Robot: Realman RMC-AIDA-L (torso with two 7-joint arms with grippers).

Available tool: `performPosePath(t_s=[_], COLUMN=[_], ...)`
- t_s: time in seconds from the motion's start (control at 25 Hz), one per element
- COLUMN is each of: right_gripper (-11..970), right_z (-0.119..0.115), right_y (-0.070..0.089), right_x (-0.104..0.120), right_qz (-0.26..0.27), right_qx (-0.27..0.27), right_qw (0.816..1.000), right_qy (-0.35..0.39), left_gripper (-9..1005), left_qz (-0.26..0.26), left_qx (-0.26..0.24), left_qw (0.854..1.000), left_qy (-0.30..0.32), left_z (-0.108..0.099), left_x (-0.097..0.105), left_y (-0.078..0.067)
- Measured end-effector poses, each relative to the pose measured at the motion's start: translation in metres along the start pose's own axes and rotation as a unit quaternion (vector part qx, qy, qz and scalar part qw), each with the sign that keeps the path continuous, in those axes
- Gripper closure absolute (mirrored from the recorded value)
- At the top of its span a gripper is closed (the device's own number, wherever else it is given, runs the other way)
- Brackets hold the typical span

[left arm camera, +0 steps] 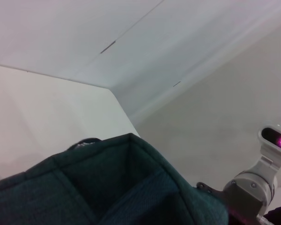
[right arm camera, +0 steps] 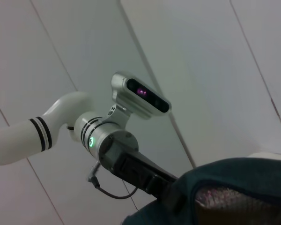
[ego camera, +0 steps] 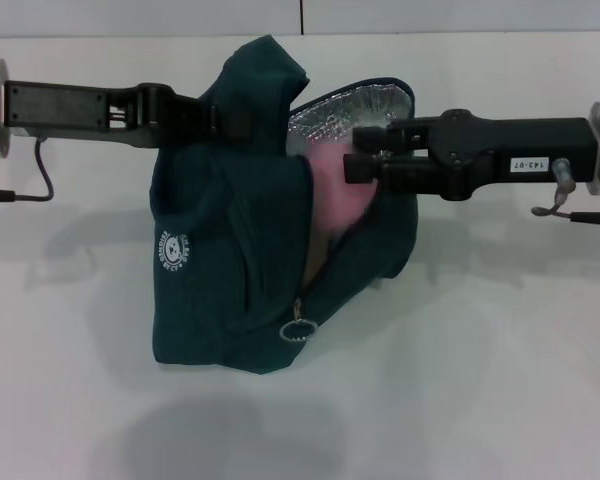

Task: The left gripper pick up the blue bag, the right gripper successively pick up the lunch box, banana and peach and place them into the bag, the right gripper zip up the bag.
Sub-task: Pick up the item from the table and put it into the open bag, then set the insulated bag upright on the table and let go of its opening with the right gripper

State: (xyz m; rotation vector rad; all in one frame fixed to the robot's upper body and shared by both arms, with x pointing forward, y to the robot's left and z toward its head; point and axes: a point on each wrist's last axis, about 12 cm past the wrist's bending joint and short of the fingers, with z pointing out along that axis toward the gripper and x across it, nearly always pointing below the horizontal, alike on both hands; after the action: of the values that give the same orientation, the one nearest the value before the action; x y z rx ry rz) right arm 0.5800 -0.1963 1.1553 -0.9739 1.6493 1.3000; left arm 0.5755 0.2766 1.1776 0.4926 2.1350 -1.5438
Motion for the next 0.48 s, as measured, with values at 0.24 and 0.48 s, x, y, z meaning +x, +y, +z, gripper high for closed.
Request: performPosePath(t_s=[0.24,0.48], right_gripper=[356,271], right_z=[-0.004,-0.041], right_y=[0.001,0.004], right_x=[0.000,0.005], right_qz=[-0.001,0.003], right_qx=[0.002,0.051], right_qw=[1.000,0.997], right_qy=[-0.007,-0.055], left_gripper=[958,958], left_qz=[0.001,0.001], left_qx=[-0.001,-0.001], left_qw=[1.000,1.000], left_qy=[0.000,0.000], left_z=[-0.001,-0.001], left_x=[-0.001,-0.001], left_y=[0.000,0.000])
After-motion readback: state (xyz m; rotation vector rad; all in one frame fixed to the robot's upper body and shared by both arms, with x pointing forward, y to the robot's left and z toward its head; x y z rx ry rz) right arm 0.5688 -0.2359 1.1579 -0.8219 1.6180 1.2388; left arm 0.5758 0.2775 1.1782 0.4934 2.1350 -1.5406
